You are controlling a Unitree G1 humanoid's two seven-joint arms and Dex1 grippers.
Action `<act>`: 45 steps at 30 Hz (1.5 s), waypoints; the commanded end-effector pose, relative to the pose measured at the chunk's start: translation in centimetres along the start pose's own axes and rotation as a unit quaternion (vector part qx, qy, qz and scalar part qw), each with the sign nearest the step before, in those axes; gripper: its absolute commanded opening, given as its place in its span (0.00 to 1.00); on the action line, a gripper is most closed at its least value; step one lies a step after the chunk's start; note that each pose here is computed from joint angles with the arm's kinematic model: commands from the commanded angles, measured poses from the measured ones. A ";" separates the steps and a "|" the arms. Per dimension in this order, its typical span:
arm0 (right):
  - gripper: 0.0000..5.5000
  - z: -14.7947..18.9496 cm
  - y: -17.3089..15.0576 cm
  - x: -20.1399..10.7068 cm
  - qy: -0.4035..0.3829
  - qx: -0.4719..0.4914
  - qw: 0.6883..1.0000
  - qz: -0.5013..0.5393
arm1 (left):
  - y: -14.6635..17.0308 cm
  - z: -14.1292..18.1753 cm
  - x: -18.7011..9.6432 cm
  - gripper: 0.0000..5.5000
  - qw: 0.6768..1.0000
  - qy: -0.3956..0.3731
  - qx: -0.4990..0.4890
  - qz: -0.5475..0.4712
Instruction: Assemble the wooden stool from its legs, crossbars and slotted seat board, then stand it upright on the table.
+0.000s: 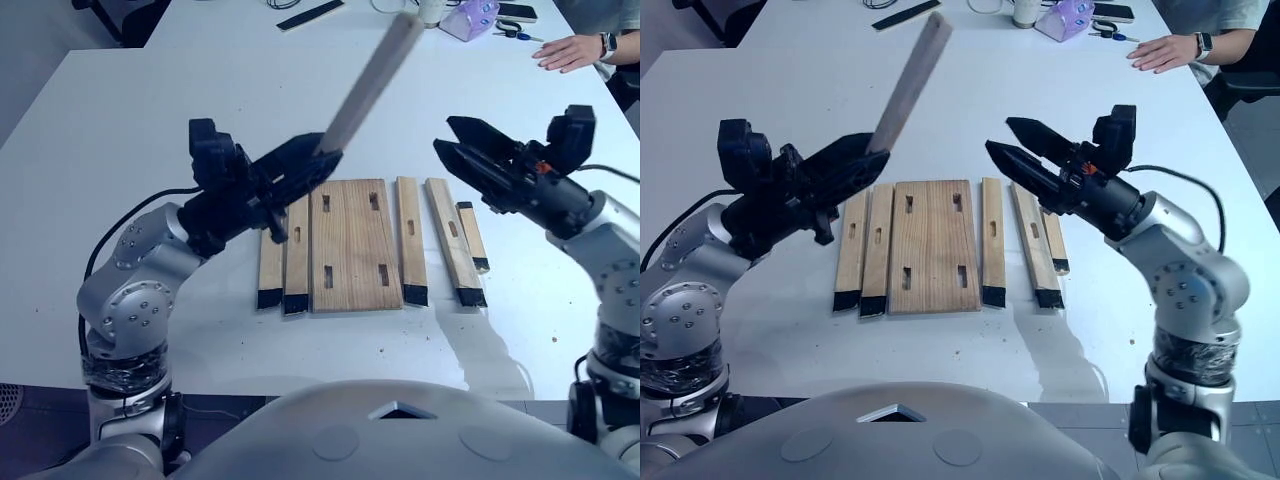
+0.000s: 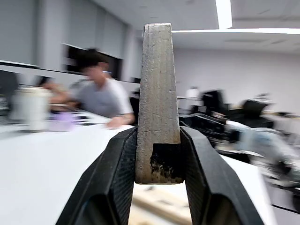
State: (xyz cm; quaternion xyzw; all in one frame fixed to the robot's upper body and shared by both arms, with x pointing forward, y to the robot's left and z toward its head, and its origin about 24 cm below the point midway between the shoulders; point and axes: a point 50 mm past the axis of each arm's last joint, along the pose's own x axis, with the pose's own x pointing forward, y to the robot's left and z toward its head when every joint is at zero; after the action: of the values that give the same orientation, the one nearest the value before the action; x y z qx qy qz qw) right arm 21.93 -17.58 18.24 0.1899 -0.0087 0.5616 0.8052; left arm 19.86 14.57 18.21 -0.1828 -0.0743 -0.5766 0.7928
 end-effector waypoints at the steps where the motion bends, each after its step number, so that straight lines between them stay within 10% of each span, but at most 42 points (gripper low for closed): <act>1: 0.58 3.3 3.1 1.8 0.049 0.006 0.985 0.167 | -1.8 0.8 0.9 0.24 0.992 0.043 -0.014 -0.120; 11: 0.58 3.8 4.0 2.7 0.063 0.026 0.978 0.198 | -1.3 -0.3 0.9 0.24 0.990 0.084 0.015 -0.110; 26: 0.24 2.4 3.1 2.2 0.111 -0.016 0.981 0.160 | -1.2 -0.1 1.4 0.24 0.994 0.049 0.018 -0.092; 33: 0.24 3.0 0.5 0.6 0.139 -0.082 0.984 0.076 | 1.3 -2.1 0.6 0.46 0.994 0.104 0.030 0.027; 45: 0.23 0.3 -6.0 -6.2 0.374 -0.293 0.880 -0.015 | 3.4 -7.5 -2.1 0.53 0.967 0.206 0.081 0.127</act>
State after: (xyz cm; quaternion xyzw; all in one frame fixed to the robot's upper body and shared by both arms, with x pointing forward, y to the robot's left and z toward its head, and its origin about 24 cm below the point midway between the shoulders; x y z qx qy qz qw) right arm 25.38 -24.11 15.78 -0.2572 0.1132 0.5436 0.7909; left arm 21.63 14.59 10.39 -0.0113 0.0627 -0.4905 0.8691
